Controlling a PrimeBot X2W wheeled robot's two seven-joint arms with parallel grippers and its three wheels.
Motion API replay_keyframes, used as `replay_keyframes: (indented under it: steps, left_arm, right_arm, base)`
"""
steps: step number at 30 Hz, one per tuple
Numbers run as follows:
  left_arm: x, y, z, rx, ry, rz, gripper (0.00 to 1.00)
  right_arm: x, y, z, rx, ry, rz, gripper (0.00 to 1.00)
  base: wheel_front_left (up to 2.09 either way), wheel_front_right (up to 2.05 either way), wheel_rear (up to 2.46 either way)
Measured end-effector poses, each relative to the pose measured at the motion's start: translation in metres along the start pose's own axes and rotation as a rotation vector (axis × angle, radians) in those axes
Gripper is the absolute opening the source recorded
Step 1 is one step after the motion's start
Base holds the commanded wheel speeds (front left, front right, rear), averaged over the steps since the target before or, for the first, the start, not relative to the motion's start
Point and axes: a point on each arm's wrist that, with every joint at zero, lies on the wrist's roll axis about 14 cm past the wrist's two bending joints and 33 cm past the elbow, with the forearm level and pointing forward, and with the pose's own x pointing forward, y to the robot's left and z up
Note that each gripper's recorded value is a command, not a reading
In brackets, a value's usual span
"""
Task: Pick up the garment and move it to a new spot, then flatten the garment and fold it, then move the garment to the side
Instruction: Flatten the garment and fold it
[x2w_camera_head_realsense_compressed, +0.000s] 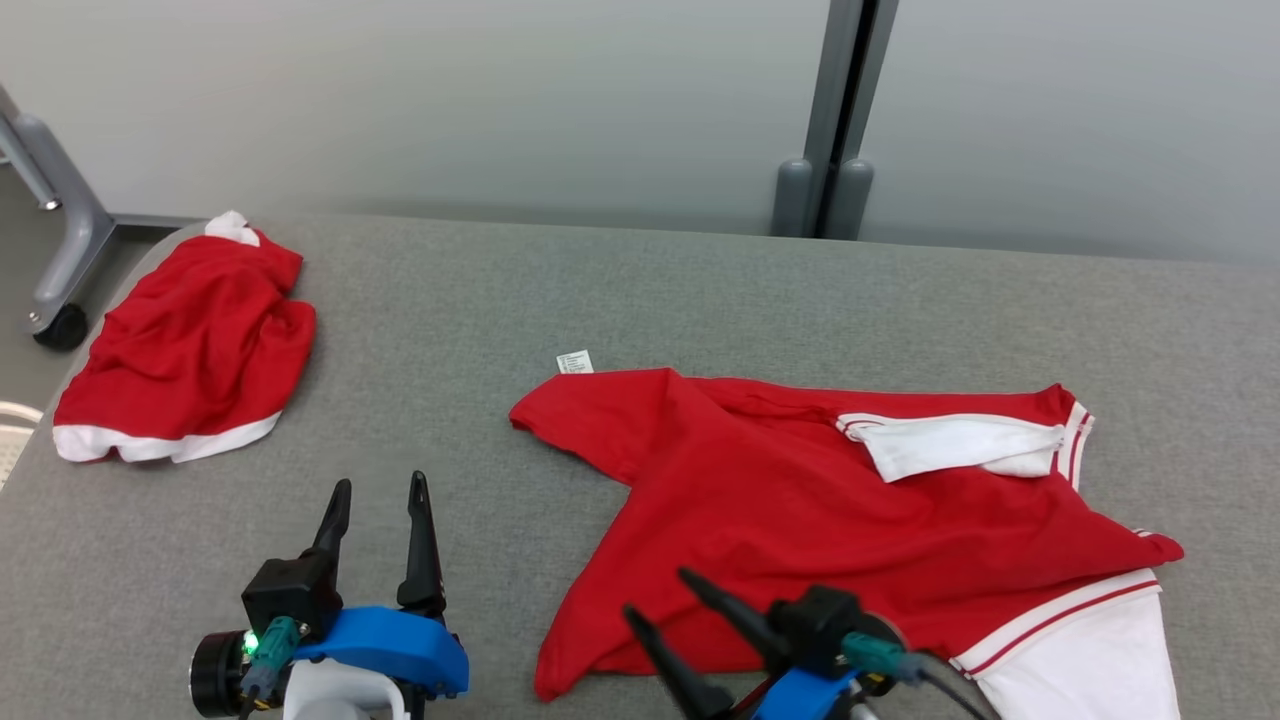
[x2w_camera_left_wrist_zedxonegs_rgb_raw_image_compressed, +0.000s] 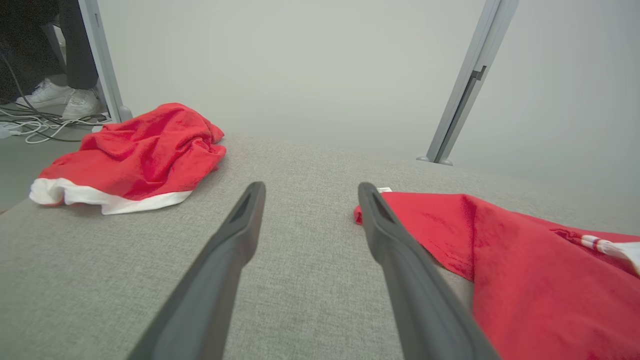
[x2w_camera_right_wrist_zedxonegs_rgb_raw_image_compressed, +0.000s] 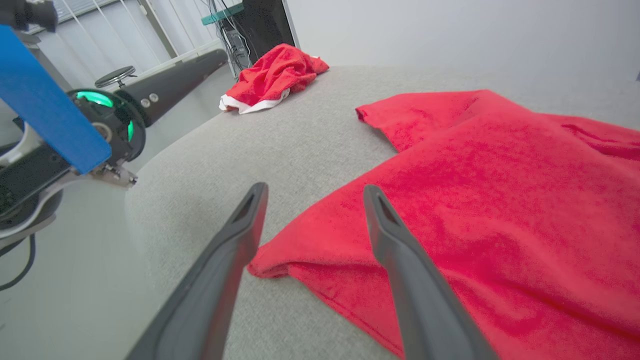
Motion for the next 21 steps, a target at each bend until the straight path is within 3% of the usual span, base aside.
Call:
replay_keyframes:
  steps: [12,21]
  left_arm:
    - [-0.003,-0.039,-0.007,0.007,0.023,-0.126,1.0]
    - [0.002,-0.087,-0.039,0.083,0.192,-0.325,1.0]
  right_arm:
    - [-0.062,-0.1,0.054,-0.044,-0.21,-0.388,1.0]
    - [-0.11,-0.147,0.067,-0.061,-0.274,-0.59,1.0]
  base:
    - [0.0,0.0,0.0]
    - [0.0,0.0,0.0]
